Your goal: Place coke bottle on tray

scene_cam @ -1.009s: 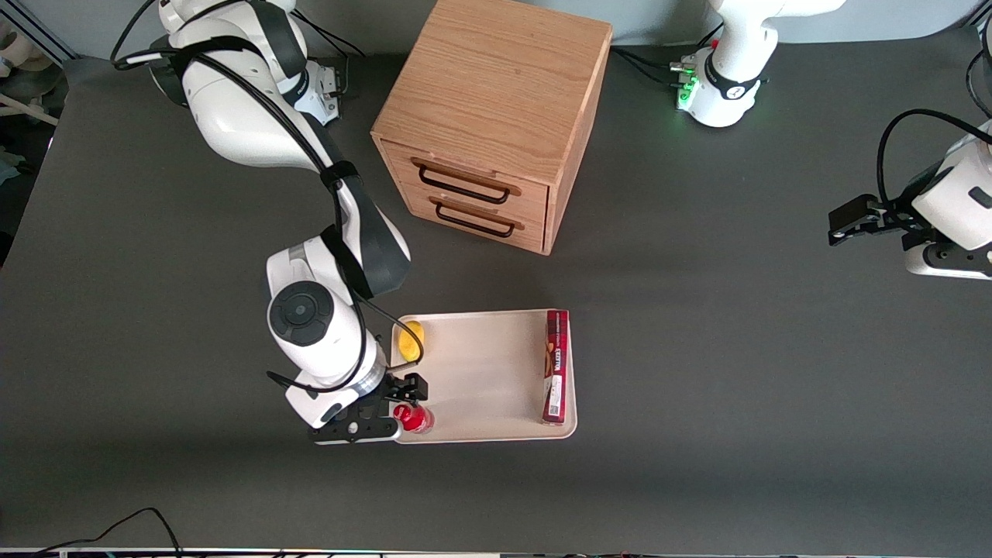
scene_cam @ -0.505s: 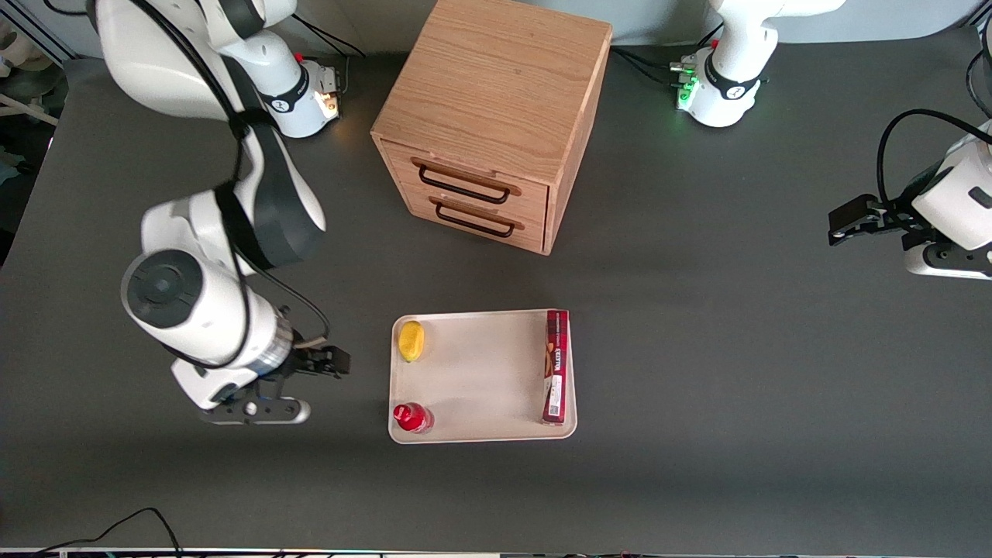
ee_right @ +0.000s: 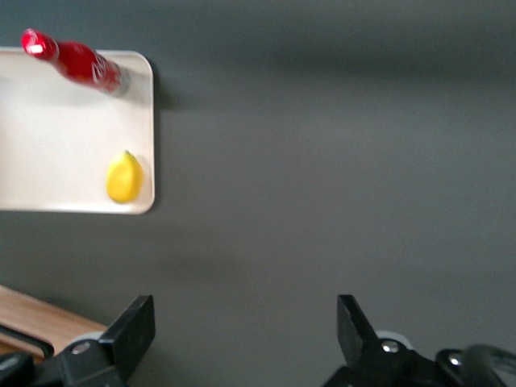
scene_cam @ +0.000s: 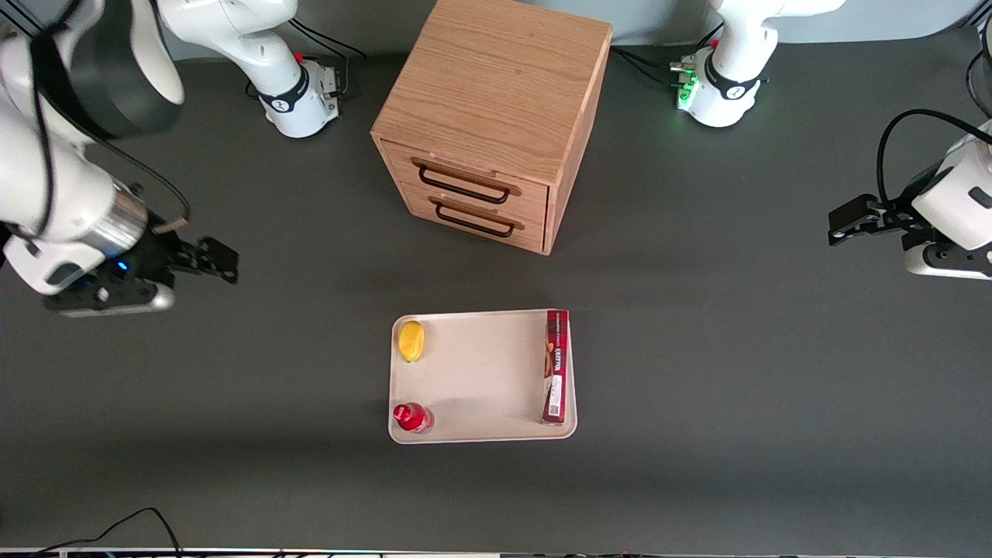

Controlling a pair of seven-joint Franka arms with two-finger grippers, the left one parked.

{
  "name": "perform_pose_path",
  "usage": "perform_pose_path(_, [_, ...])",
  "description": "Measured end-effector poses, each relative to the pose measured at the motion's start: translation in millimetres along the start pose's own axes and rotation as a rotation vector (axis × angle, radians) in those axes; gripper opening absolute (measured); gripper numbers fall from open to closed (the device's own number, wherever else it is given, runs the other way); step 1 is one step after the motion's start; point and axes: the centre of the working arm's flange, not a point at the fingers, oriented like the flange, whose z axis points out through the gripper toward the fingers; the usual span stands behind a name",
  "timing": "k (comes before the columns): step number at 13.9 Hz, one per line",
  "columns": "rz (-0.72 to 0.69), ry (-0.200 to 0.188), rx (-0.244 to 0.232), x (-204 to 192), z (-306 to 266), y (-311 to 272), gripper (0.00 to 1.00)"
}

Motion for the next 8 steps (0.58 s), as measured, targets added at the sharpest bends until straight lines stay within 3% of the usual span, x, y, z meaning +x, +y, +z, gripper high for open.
perform_pose_path(5, [0.02, -0.027, 0.011, -60, -48, 31, 1.0])
perform_pose_path(8, [0.003, -0.01, 0.016, -76, -67, 55, 1.0])
